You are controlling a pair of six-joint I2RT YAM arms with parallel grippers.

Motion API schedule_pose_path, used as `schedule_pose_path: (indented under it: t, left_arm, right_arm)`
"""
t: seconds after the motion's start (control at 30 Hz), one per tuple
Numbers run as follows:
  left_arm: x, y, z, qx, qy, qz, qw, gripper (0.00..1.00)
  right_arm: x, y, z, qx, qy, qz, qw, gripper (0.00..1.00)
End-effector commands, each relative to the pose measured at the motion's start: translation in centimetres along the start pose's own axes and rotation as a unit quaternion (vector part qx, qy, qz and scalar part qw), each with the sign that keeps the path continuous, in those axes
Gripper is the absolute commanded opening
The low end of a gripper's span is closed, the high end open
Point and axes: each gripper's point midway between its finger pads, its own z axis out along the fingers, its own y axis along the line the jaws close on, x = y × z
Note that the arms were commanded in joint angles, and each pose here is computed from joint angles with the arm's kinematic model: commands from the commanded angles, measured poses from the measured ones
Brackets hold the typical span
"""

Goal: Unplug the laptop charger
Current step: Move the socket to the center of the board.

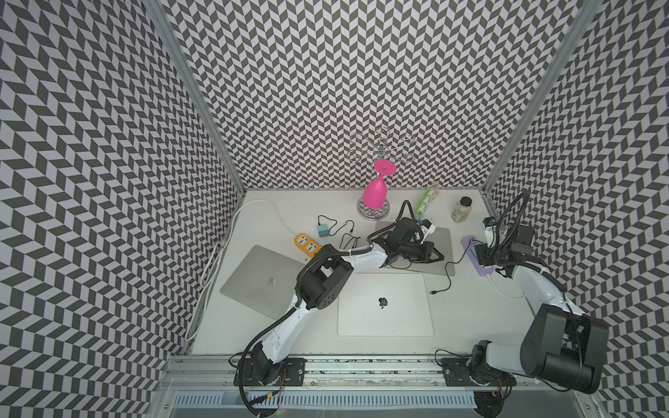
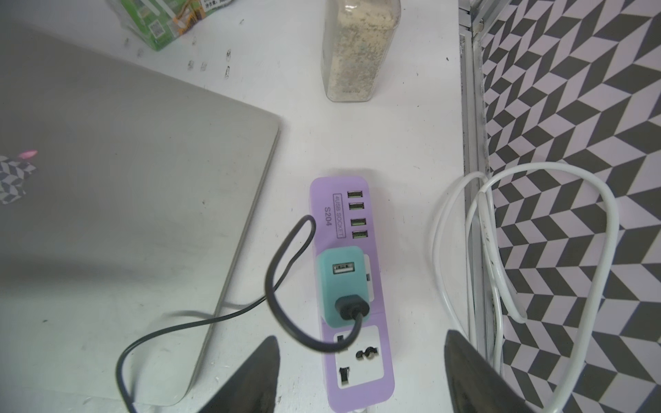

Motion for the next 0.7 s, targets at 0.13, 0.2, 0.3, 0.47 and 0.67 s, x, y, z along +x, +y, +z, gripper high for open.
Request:
schedule_pose_path:
  t: [0.13, 0.2, 0.3, 0.47, 0.67]
  left_arm:
    - [-1.2, -1.3, 1.9, 0.037, -0.004, 0.005, 0.999, 0.01]
    - [-1.1, -1.1, 2.2, 0.037, -0.002, 0.003, 0.999, 0.01]
    - [-1.1, -0.7, 2.7, 0.040, 0.001, -0.002, 0.999, 0.01]
    - [-1.5, -0.8, 3.5, 0.052, 0.000, -0.008, 0.999, 0.00]
    - [-1.6, -0.6, 4.0, 0.061, -0.001, -0.015, 0.998, 0.00]
  right_arm:
    - [-1.0, -0.2, 1.0, -0.011, -0.016, -0.022, 1.000, 0.72]
    - [-0.9, -0.5, 1.4, -0.009, -0.013, -0.020, 1.000, 0.71]
    - [-0.9, -0.8, 1.7, -0.011, -0.014, -0.015, 1.000, 0.68]
    - [-1.1, -0.4, 2.4, -0.026, -0.021, -0.021, 0.999, 0.66]
    - [-1.7, -0.6, 3.1, -0.032, -0.025, -0.021, 0.999, 0.62]
